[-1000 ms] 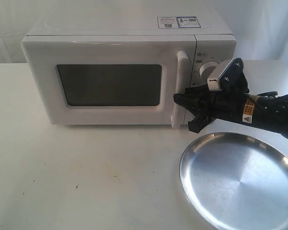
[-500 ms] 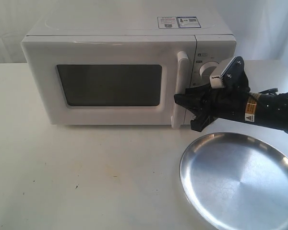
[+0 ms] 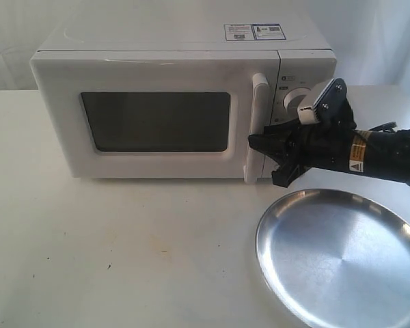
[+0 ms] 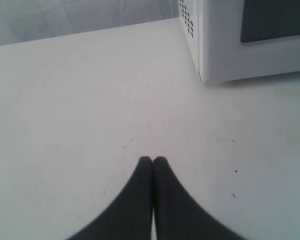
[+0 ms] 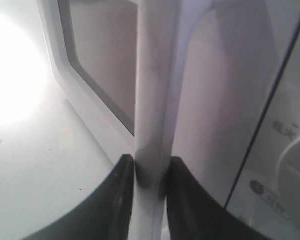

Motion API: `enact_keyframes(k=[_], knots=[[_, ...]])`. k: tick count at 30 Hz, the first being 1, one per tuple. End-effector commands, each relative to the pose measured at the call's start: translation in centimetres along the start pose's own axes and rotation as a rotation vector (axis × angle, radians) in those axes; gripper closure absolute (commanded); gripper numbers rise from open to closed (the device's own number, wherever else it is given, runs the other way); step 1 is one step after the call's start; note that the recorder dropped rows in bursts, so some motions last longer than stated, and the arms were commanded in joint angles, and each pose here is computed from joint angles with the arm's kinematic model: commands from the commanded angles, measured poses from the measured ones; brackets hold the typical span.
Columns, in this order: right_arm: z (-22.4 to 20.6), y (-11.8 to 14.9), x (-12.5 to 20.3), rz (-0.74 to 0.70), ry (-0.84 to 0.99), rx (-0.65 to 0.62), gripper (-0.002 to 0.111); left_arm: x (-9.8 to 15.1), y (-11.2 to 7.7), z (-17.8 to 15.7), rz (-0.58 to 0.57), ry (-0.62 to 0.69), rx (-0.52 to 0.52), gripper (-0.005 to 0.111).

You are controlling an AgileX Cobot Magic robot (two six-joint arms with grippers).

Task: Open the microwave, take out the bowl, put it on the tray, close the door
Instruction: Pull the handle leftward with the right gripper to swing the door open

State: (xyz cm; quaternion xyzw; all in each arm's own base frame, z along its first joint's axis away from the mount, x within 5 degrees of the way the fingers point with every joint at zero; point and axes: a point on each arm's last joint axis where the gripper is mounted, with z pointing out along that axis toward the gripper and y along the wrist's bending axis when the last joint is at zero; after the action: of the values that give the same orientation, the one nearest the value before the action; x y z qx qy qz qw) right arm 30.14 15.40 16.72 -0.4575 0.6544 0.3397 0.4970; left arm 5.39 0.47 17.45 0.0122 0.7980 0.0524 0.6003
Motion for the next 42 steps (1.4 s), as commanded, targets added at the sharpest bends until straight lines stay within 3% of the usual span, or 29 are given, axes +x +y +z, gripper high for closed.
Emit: enact_keyframes(k=[1,20,30,33,40,42], knots=[[-0.8,7.5,0.8,-0.241,0.084,-0.607,0.108,0.1,0.0,0.0,-0.009,0.001,0.002,0.107],[-1.3,8.2,0.0,-0.215,0.09,-0.603,0.108,0.1,0.0,0.0,-0.009,0.001,0.002,0.107],[-2.5,8.7,-2.6,-0.002,0.137,-0.552,0.108,0.1,0.0,0.0,-0.009,0.001,0.002,0.107],[-2.8,8.8,-3.2,0.069,0.152,-0.539,0.1,0.1,0.0,0.0,-0.009,0.001,0.002,0.107],[-2.9,9.3,-3.7,0.058,0.148,-0.547,0.053,0.1,0.0,0.0,-0.009,0.001,0.002,0.107],[-2.9,9.3,-3.7,0.058,0.148,-0.547,0.05,0.1,0.0,0.0,-0.009,0.001,0.002,0.107]])
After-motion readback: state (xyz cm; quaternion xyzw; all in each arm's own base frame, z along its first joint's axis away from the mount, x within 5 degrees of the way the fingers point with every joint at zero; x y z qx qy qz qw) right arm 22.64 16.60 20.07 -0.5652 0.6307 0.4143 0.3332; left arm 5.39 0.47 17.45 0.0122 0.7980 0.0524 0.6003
